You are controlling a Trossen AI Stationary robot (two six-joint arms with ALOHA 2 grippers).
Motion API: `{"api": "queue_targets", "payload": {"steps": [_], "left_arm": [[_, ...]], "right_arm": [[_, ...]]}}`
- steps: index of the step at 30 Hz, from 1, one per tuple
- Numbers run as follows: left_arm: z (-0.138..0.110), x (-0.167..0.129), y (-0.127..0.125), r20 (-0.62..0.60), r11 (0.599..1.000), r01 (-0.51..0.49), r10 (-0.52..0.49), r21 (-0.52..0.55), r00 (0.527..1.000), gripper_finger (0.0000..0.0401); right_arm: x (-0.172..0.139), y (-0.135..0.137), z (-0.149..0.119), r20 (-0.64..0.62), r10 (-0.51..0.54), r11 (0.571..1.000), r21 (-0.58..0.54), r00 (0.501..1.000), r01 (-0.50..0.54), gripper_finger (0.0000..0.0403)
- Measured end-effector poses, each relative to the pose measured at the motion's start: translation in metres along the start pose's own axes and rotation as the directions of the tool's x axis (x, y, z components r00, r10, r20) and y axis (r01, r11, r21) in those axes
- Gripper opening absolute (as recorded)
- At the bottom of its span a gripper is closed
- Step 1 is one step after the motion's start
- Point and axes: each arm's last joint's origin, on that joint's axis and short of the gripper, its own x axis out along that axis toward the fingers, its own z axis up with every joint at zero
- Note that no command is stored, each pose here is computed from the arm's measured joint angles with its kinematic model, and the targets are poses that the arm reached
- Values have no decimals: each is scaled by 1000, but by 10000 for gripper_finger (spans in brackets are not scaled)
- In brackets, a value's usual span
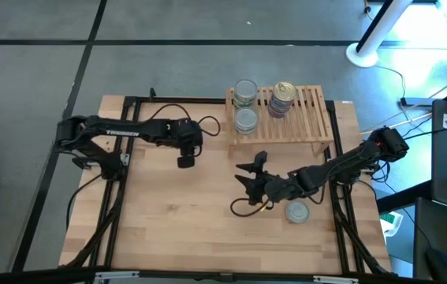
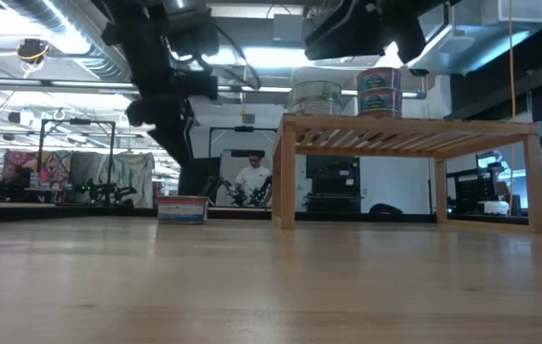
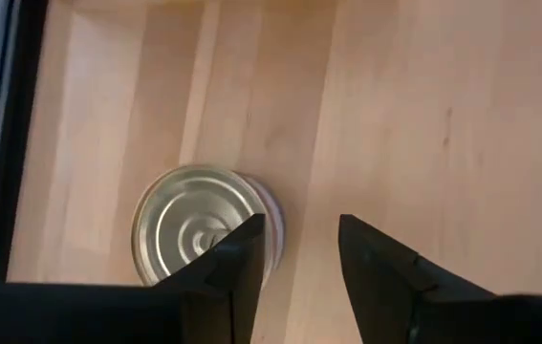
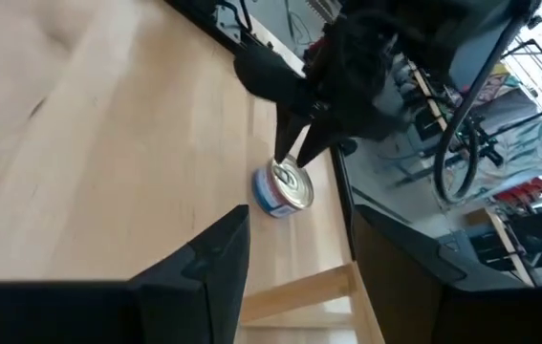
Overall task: Stack canned seafood by type on shelf
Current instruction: Put the blue pink tuna can on the shelf
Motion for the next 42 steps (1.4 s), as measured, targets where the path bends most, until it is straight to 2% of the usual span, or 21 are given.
{"api": "queue_targets", "payload": {"steps": [14,24,42], "left_arm": [[-5,40,7,-137,1000,-1,-2,-22,991,131],[-5,43,15,-126,998,-20,13,-53,992,131],[-4,43,11,-125,999,-14,8,-46,992,131]], "right_arm": [[0,0,0,-1,-3,1000,0,1000,3,184],[0,-1,0,-11,-30,999,23,1000,30,184],[0,-1,0,-10,-28,999,32,1000,28,184]]}}
